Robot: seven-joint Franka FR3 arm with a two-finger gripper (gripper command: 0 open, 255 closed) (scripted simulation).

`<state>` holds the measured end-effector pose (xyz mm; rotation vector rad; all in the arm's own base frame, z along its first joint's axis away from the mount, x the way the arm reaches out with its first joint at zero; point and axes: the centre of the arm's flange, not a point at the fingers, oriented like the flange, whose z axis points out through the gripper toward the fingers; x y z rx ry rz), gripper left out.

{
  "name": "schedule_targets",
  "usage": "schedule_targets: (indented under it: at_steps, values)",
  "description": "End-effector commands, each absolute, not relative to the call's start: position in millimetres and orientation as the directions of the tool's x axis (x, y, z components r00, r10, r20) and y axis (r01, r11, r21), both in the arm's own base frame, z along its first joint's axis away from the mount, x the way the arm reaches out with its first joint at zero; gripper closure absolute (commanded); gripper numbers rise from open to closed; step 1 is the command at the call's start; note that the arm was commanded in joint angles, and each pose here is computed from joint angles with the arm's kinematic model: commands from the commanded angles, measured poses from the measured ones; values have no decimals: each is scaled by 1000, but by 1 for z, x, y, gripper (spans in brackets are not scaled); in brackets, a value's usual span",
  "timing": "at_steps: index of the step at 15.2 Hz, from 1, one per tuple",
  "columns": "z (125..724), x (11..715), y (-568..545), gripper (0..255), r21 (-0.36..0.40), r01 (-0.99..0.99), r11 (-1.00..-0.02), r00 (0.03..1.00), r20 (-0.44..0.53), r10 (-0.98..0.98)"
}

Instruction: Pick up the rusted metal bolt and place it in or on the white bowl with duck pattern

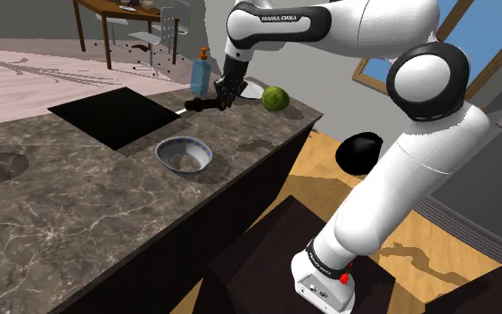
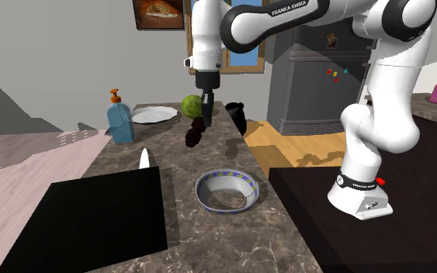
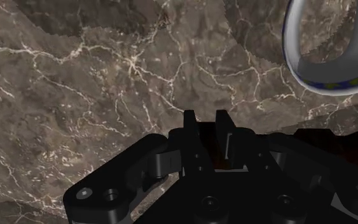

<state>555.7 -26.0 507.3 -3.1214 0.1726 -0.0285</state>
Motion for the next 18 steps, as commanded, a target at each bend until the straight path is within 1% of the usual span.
schedule_targets:
  at_steps: [1, 11, 18]
  values:
    - [509, 540, -5, 255, -16, -111, -994, 994, 18, -111]
    - [519, 459, 113, 255, -16, -111, -994, 994, 18, -111]
    - [482, 459, 113, 255, -16, -111, -994, 994, 18, -111]
